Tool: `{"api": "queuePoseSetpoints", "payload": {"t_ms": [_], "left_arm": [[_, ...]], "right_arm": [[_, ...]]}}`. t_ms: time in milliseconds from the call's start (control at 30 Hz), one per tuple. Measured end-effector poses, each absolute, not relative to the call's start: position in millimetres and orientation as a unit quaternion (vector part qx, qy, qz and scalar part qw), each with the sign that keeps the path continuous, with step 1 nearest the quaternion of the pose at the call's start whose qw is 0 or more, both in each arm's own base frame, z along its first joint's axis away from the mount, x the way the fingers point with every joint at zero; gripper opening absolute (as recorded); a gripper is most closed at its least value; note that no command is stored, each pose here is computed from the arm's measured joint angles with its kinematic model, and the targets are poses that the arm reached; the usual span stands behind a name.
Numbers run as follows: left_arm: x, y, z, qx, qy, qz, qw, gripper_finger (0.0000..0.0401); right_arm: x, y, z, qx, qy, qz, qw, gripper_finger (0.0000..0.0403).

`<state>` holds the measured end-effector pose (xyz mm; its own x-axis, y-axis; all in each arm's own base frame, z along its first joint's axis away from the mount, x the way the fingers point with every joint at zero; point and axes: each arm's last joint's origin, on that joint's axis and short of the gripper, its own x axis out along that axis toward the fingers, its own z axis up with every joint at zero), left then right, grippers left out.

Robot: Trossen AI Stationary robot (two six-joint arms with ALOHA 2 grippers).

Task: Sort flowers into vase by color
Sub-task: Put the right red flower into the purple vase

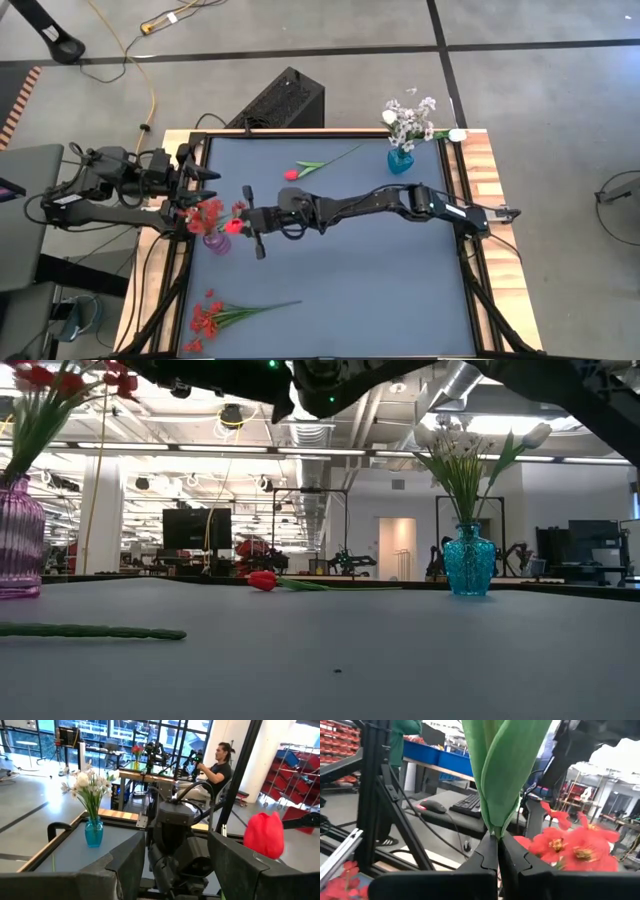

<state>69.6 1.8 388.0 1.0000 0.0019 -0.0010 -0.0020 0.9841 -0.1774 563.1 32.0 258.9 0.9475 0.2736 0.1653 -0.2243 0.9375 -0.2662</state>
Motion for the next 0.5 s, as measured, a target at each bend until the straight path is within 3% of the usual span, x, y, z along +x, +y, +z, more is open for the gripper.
{"api": "queuePoseSetpoints", "payload": {"t_ms": [500], "left_arm": [[70.1,1.8,387.6,-0.094,0.002,0.001,0.996,0.0204]], "right_arm": [[564.5,29.1,257.6,-0.085,-0.071,0.109,0.988,0.0036]]}}
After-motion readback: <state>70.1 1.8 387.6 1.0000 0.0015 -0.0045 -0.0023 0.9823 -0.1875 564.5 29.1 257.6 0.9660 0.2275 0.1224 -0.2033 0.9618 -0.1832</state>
